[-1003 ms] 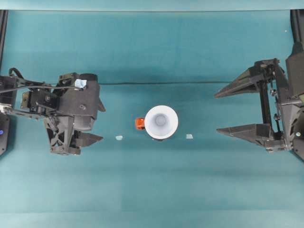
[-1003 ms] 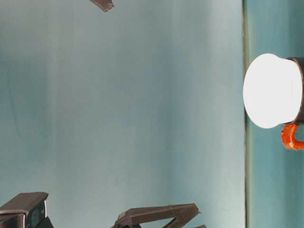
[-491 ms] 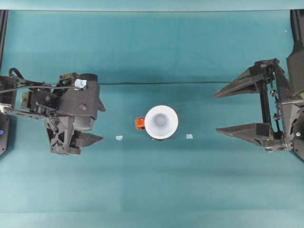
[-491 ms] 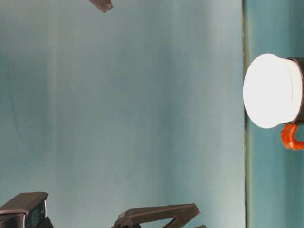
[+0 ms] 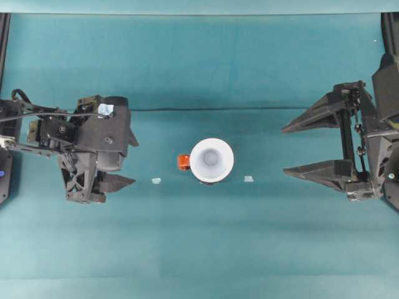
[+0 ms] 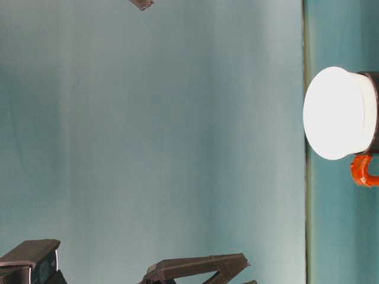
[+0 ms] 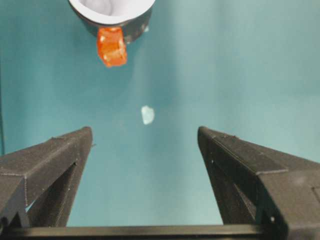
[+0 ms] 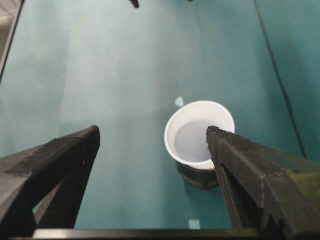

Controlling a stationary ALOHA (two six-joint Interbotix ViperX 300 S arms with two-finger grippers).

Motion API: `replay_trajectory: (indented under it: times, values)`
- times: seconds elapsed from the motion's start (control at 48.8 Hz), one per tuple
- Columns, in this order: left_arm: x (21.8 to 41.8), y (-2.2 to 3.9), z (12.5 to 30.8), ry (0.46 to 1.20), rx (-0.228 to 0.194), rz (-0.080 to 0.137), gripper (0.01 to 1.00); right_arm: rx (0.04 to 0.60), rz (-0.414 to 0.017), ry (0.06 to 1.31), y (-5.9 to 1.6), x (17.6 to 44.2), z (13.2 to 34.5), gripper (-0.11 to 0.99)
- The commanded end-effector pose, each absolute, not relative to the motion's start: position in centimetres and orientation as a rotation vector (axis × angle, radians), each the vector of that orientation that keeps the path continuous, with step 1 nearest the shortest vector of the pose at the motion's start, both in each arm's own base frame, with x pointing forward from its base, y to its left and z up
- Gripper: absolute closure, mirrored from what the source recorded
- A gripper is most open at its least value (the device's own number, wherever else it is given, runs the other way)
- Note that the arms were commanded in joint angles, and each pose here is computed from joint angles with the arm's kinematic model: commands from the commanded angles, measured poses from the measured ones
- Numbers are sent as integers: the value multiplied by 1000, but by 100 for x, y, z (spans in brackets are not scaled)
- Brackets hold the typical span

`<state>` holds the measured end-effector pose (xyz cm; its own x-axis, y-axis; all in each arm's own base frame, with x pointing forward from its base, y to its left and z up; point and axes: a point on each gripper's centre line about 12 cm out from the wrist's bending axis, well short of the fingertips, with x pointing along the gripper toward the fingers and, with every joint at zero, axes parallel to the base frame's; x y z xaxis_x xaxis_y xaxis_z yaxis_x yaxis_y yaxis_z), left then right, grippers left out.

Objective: Put the paper cup into the moved red handle cup holder.

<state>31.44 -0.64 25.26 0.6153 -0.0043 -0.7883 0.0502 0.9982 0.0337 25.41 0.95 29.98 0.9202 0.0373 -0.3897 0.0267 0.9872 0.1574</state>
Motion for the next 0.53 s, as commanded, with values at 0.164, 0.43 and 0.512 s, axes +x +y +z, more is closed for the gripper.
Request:
replay_trajectory:
  times: [0.164, 0.43, 0.512]
  values:
    - [3148, -67, 2618, 875, 58, -32, 63, 140, 14, 366, 100, 2524, 3090, -75]
    - [3145, -67, 2622, 875, 58, -32, 63, 105, 25, 207, 86, 2391, 3329, 126]
    - [3148, -67, 2618, 875, 58, -32, 62, 104, 24, 173, 76, 2316, 3388, 119]
